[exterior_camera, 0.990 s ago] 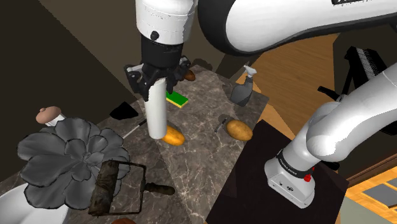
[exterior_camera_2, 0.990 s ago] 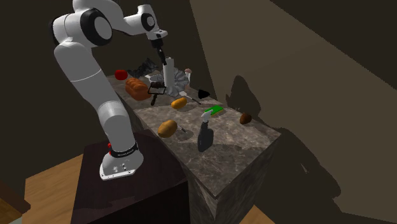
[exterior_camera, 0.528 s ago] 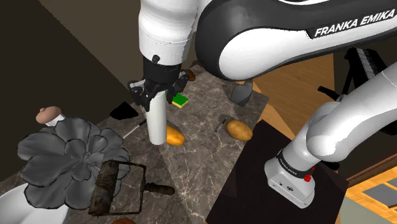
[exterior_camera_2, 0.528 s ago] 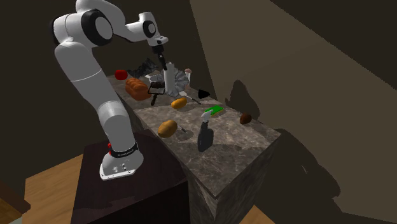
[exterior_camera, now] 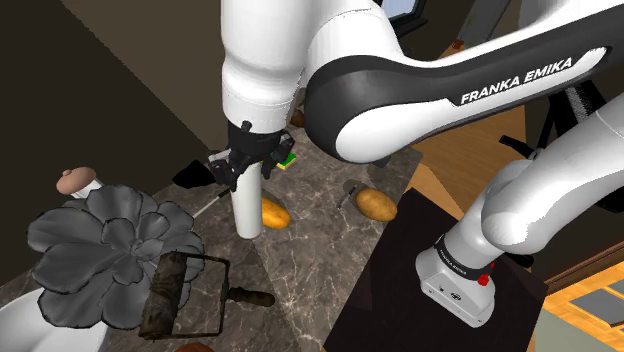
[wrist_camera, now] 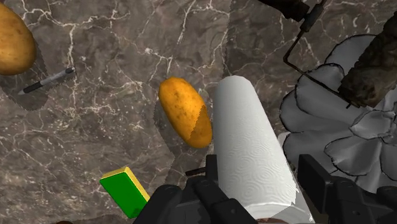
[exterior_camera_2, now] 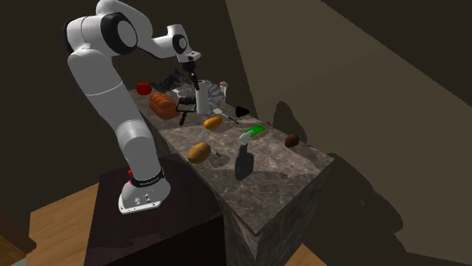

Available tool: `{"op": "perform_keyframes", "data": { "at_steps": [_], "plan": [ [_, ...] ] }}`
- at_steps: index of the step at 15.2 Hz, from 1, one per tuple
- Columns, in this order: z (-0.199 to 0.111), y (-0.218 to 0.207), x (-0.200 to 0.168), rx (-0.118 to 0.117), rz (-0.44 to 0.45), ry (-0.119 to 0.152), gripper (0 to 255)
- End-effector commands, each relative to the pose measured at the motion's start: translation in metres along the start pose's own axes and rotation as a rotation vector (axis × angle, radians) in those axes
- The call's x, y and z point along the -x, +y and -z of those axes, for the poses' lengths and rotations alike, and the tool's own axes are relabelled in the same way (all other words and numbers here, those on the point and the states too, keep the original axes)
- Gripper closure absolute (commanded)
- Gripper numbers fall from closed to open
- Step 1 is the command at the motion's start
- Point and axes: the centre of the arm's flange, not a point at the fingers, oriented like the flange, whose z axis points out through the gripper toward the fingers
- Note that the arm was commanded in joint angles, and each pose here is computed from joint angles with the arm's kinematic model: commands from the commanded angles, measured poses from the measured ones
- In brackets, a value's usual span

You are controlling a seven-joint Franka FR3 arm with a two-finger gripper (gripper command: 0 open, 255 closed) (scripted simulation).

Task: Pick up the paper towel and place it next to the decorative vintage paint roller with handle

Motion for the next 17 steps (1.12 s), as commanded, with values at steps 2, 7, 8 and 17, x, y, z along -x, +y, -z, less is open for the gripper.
{"op": "perform_keyframes", "data": {
  "at_steps": [2, 7, 8, 17],
  "plan": [
    [-0.017, 0.0, 0.005, 0.0, 0.0, 0.0, 255],
    [-0.043, 0.0, 0.011, 0.0, 0.0, 0.0, 255],
    [-0.048, 0.0, 0.012, 0.0, 0.0, 0.0, 255],
    [-0.073, 0.0, 0.018, 0.0, 0.0, 0.0, 255]
  ]
}}
